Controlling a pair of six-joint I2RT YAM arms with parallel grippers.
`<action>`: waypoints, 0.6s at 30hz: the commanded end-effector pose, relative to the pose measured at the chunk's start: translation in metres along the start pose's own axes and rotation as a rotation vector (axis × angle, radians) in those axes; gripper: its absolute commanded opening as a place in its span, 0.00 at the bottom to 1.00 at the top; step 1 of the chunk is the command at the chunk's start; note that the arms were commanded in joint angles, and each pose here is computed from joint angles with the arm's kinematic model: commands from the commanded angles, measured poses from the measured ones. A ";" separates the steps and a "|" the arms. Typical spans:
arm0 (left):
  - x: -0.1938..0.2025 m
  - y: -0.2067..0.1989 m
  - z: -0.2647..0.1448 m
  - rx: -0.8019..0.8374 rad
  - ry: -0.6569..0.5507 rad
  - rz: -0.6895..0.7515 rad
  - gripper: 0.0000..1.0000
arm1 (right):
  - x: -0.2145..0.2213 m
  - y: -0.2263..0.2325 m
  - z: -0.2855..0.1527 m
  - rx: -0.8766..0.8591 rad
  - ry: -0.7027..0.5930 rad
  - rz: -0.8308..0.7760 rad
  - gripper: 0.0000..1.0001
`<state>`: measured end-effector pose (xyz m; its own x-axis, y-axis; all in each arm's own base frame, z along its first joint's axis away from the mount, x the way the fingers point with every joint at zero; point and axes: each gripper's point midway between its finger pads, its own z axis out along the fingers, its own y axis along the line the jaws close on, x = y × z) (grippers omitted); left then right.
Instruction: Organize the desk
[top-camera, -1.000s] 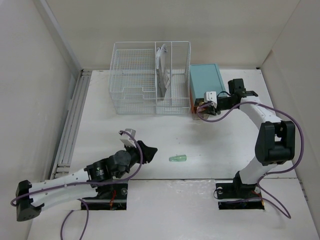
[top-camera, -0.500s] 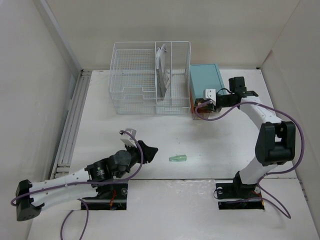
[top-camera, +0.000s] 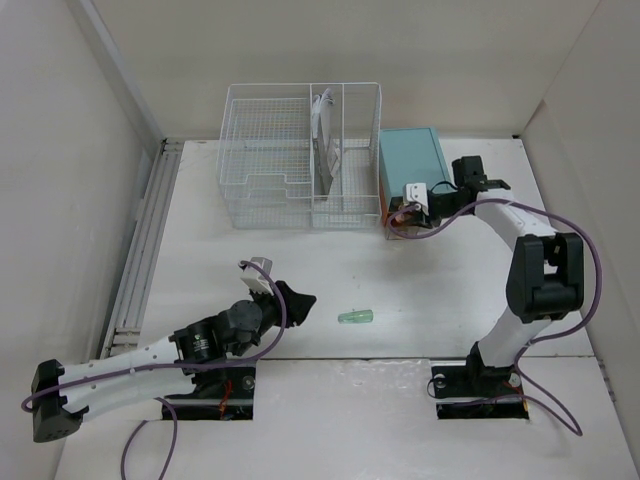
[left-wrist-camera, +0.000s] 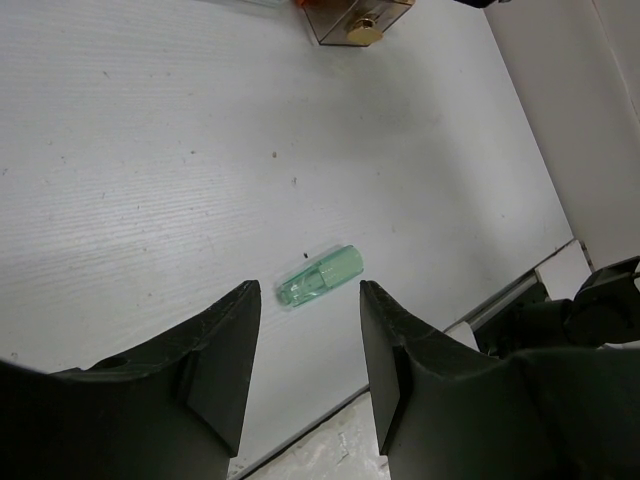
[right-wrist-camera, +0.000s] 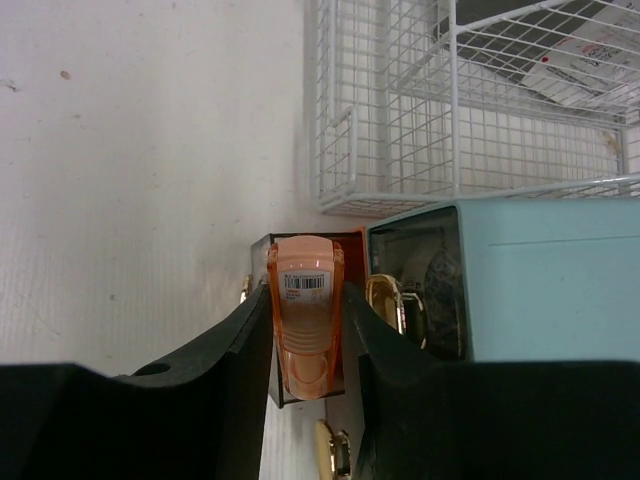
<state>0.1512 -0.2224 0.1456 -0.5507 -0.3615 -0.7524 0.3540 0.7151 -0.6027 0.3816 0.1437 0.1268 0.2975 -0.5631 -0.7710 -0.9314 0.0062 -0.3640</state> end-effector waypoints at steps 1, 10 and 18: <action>-0.009 -0.008 -0.002 0.025 -0.026 -0.004 0.41 | -0.011 -0.005 -0.001 -0.039 -0.024 -0.042 0.00; -0.012 -0.008 -0.003 0.025 -0.038 -0.009 0.41 | -0.014 0.023 0.003 -0.180 -0.032 -0.011 0.00; -0.010 -0.006 -0.003 0.019 -0.032 -0.005 0.41 | -0.015 0.038 0.004 -0.204 -0.007 -0.014 0.00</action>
<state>0.1508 -0.2209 0.1488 -0.5465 -0.3707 -0.7509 0.3563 0.7085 -0.6091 0.3557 0.1510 0.1131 0.2928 -0.5755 -0.7636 -0.9554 -0.1442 -0.2576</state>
